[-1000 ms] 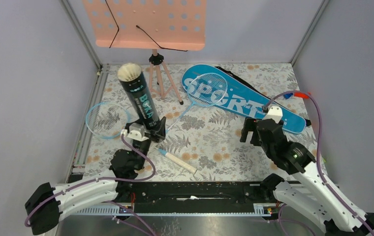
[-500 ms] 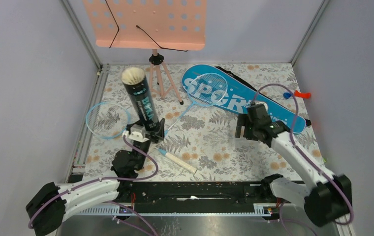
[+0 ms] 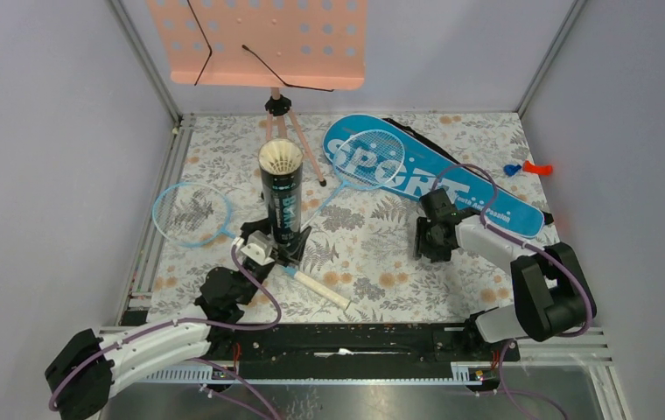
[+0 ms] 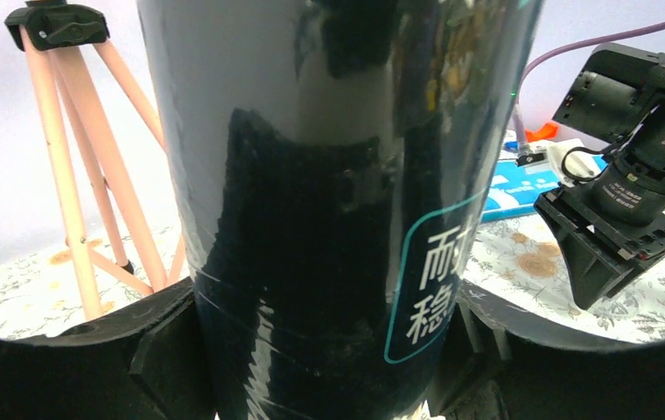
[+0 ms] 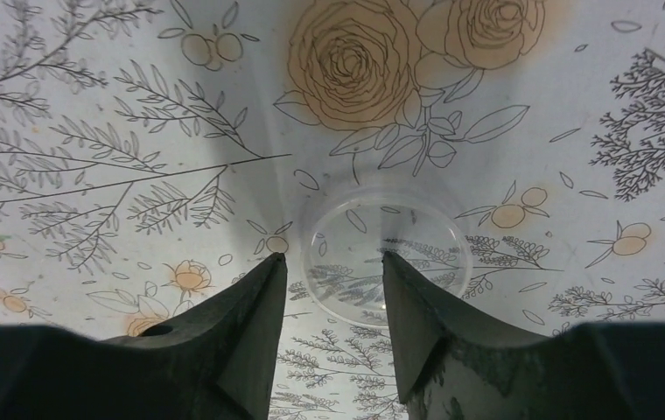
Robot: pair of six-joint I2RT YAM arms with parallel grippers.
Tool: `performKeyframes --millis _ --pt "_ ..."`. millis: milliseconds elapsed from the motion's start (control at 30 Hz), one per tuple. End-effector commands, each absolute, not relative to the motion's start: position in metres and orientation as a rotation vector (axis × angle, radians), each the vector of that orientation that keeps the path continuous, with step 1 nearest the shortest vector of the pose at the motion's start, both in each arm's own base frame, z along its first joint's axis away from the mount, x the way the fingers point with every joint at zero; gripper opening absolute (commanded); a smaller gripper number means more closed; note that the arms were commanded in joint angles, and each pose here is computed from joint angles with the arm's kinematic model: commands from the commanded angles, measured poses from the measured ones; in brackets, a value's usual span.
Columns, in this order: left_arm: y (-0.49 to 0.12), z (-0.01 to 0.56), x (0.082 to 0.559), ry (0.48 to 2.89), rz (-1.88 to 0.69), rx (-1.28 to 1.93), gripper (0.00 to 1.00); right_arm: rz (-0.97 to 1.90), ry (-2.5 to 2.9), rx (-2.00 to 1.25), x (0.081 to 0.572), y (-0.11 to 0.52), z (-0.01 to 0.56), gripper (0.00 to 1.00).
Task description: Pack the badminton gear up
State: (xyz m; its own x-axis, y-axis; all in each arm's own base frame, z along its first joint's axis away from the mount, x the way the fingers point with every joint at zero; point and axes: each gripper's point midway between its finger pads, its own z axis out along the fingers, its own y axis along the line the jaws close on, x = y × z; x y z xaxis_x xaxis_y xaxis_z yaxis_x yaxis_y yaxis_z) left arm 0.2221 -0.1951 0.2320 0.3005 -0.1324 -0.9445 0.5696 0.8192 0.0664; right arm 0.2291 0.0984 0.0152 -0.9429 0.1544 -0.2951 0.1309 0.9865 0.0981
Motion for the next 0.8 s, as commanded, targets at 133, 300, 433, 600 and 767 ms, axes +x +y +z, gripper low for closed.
performKeyframes --millis 133,300,433,600,767 --pt "-0.199 0.266 0.209 1.062 -0.565 0.425 0.3 0.09 2.801 0.285 0.229 0.095 0.01 0.45" --pt "-0.199 0.267 0.208 1.056 -0.569 0.426 0.29 0.059 2.801 0.26 0.228 0.1 0.011 0.43" --pt "-0.2 0.265 0.203 1.046 -0.588 0.443 0.29 0.003 2.813 0.192 0.229 0.109 0.012 0.36" --pt "-0.201 0.265 0.2 1.038 -0.597 0.461 0.29 -0.077 2.814 0.153 0.228 0.113 0.013 0.14" --pt "-0.211 0.262 0.195 1.038 -0.618 0.526 0.29 -0.029 2.771 0.087 0.233 0.119 0.031 0.0"
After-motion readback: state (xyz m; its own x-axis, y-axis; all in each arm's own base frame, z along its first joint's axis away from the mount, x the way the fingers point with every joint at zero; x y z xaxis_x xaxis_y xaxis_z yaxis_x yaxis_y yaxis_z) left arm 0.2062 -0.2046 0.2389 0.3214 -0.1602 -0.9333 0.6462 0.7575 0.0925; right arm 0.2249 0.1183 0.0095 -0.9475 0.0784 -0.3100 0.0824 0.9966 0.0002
